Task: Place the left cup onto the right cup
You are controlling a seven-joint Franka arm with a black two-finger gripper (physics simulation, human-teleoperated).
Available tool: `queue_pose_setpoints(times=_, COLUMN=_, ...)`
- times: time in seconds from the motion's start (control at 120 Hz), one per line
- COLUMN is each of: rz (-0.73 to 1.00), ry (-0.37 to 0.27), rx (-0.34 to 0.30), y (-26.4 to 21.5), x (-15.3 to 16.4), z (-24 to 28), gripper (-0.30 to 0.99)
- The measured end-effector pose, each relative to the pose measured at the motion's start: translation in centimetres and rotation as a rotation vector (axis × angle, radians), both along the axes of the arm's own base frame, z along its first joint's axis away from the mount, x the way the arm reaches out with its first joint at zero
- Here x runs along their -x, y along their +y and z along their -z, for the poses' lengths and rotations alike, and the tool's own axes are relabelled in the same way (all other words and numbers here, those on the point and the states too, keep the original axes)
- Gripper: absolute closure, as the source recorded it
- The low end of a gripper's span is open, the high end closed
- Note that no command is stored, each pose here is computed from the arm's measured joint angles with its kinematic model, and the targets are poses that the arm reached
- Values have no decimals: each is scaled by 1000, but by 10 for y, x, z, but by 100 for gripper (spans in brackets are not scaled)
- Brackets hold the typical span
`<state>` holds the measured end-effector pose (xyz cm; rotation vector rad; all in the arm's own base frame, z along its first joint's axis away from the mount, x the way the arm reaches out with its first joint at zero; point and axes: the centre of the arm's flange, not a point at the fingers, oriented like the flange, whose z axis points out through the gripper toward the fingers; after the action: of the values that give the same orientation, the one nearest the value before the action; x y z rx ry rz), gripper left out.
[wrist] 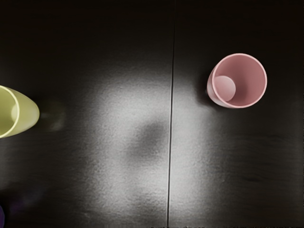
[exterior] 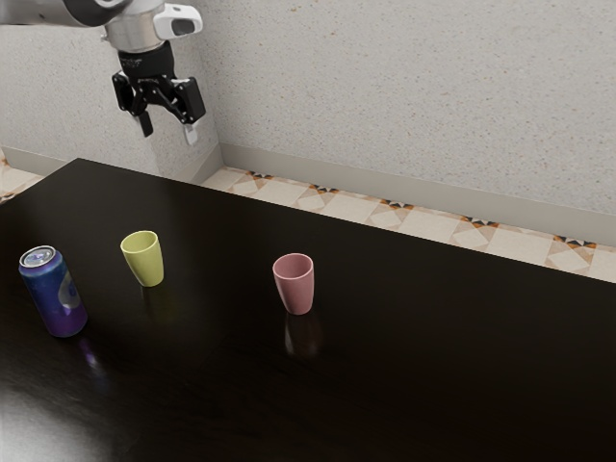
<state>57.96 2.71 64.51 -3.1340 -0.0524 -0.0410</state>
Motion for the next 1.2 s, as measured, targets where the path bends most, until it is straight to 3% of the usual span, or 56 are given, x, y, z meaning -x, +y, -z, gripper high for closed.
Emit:
queue_pose_setpoints(times=0.308, rz=-4, ry=11, rx=0, y=4, x=-1, z=9, gripper=3)
queue_pose_setpoints(times=1.2, rz=-22, ry=94, rx=-30, y=28, x=-68, z=147, gripper=3)
